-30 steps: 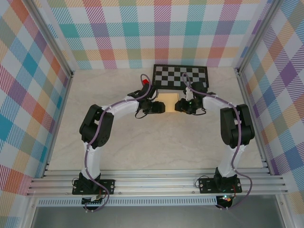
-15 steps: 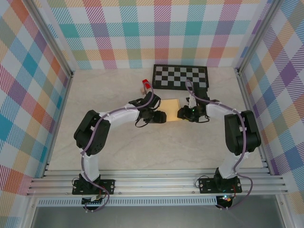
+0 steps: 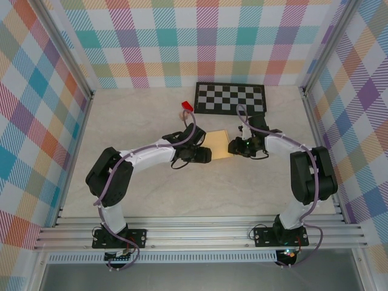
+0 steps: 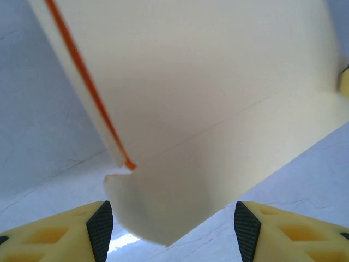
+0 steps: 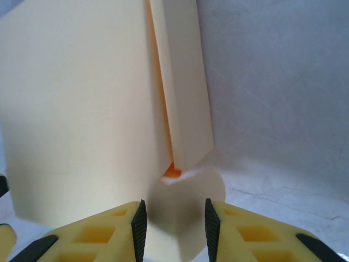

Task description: Fold the paper box

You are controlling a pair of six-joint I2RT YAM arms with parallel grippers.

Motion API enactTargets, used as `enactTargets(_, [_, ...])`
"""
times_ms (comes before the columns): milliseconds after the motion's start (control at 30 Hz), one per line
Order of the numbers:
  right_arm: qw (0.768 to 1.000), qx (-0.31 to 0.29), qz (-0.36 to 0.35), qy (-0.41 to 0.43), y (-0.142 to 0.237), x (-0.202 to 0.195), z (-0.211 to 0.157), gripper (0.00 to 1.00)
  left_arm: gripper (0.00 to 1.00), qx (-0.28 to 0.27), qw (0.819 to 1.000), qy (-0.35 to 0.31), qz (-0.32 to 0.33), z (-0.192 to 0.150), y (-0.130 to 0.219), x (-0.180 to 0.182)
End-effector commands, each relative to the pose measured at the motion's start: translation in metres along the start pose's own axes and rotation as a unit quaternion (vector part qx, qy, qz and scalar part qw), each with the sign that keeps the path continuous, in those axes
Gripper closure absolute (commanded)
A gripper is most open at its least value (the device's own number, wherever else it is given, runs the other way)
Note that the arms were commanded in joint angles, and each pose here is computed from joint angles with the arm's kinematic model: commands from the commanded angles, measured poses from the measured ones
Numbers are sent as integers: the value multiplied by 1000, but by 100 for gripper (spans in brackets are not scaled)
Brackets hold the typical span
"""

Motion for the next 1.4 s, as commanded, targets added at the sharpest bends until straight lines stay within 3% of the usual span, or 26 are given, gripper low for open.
enactTargets(0, [1000,3,-7,22,-5,0,6,64,36,11,1000,15,23,-7,3,16])
enactTargets(133, [1000,4,-5,25,-8,0,9,64,36,5,1000,22,12,3,11,19])
enactTargets(267, [999,8,-8,32,-7,0,9,64,35,-29,999,25,7,43,40,26])
enactTargets(367, [999,11,-11,36,-5,-1,8,64,28,-51,998,26,4,76,52,34])
enactTargets(733, [999,14,-17,40,3,2,13,58,25,-16,998,-67,3,124,-23,41])
enactTargets(933, [1000,17,2,24,2,3,13,59,28,9,997,-73,-25,121,-44,34])
enactTargets(1367, [998,37,49,6,-9,10,6,63,44,45,998,-36,-22,76,-60,35])
Point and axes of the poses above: each hand's point on the last joint's axis, 136 mm out from that joint toward the fingers, its own y axis back along the fingers, its own x axis along the line the jaws close on, z = x × y, the point moved 2 cm from there along y, back along the fingers
